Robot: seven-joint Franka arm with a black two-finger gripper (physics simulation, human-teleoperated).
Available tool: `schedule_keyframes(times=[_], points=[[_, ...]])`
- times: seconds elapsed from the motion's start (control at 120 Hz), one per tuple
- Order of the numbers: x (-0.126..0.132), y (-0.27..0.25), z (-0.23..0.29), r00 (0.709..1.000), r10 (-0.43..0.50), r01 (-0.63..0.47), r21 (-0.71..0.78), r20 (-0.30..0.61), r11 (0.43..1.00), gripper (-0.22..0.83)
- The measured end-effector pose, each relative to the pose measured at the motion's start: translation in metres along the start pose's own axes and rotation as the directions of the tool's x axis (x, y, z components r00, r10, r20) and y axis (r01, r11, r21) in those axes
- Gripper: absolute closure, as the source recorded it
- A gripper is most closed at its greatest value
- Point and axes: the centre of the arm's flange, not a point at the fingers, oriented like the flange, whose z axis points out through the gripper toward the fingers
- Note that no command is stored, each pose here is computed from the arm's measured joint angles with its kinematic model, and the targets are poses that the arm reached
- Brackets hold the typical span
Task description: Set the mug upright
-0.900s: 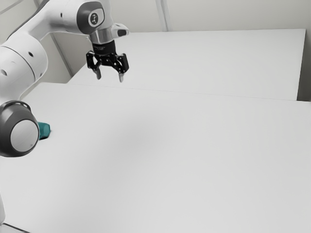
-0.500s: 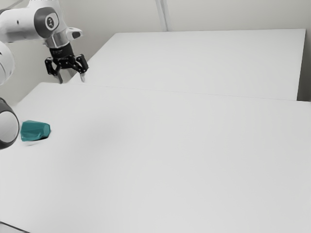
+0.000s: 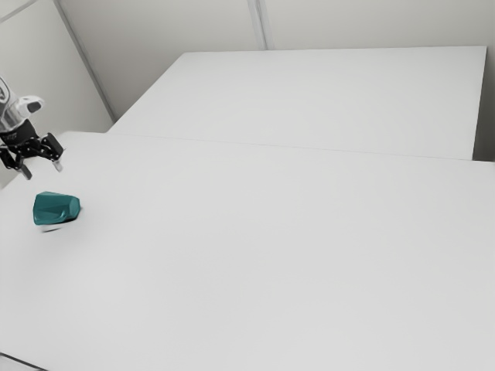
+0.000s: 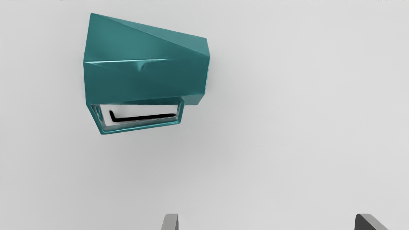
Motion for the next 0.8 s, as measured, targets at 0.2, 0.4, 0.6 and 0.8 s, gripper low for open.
schedule_keyframes(times=[0.2,0.4,0.6,0.8], points=[[0.0,-0.078,0.029,1.0,0.014,-0.015,-0.045,-0.019,0.999,0.0],[-0.001,-0.152,0.048,0.999,0.029,-0.031,-0.078,-0.027,0.996,0.0],[0.027,-0.175,0.072,0.991,0.1,-0.114,-0.155,-0.094,0.981,0.0],[0.029,-0.206,0.105,0.981,0.105,-0.148,-0.277,-0.163,0.95,0.0]])
